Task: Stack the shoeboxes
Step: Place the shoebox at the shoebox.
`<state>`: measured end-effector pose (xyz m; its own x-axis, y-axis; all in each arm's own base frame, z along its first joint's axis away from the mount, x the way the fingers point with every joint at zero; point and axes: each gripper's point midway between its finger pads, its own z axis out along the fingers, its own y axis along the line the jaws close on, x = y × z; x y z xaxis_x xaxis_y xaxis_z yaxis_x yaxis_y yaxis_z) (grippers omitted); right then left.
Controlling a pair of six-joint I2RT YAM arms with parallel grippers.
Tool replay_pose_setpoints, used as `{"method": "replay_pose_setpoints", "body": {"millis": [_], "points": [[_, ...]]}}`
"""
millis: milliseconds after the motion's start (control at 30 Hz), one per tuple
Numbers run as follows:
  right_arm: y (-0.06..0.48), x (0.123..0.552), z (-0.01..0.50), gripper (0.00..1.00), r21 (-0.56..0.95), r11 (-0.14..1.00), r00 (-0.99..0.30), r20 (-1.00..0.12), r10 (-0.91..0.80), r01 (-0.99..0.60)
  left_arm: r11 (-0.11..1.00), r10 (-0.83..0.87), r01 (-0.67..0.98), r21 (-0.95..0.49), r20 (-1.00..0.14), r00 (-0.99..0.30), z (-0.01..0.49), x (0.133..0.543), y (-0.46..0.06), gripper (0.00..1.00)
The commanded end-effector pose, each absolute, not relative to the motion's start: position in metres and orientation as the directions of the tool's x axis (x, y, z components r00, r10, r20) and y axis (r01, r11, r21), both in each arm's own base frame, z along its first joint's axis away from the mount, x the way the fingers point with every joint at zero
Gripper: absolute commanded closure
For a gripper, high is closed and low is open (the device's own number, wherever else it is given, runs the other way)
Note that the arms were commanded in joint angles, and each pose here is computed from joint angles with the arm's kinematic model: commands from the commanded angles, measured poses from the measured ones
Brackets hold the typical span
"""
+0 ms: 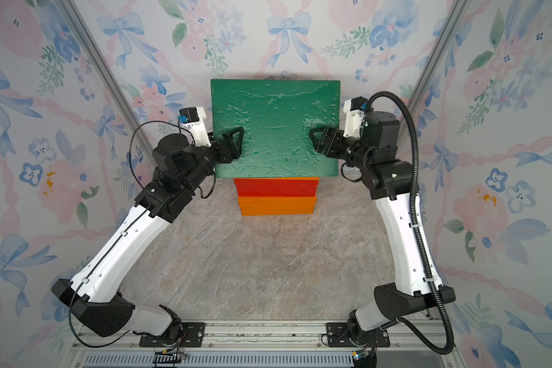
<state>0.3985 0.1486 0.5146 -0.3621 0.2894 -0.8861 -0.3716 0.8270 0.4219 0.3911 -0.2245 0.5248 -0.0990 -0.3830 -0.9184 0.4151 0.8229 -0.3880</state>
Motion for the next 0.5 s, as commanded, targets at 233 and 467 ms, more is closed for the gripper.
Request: {"method": "replay_pose_setpoints", "body": {"millis": [233, 467], "points": [[0.215, 0.380, 0.542, 0.21, 0.466, 0.634, -0.406, -0.879, 0.251, -0.617, 0.539, -0.334, 0.764, -0.354, -0.923, -0.192, 0.547, 0.355, -0.308, 0.18], [0.217, 0.399, 0.535, 0.21, 0.473, 0.645, -0.415, -0.874, 0.255, -0.600, 0.543, -0.350, 0.760, -0.356, -0.919, -0.181, 0.555, 0.374, -0.303, 0.19]]}}
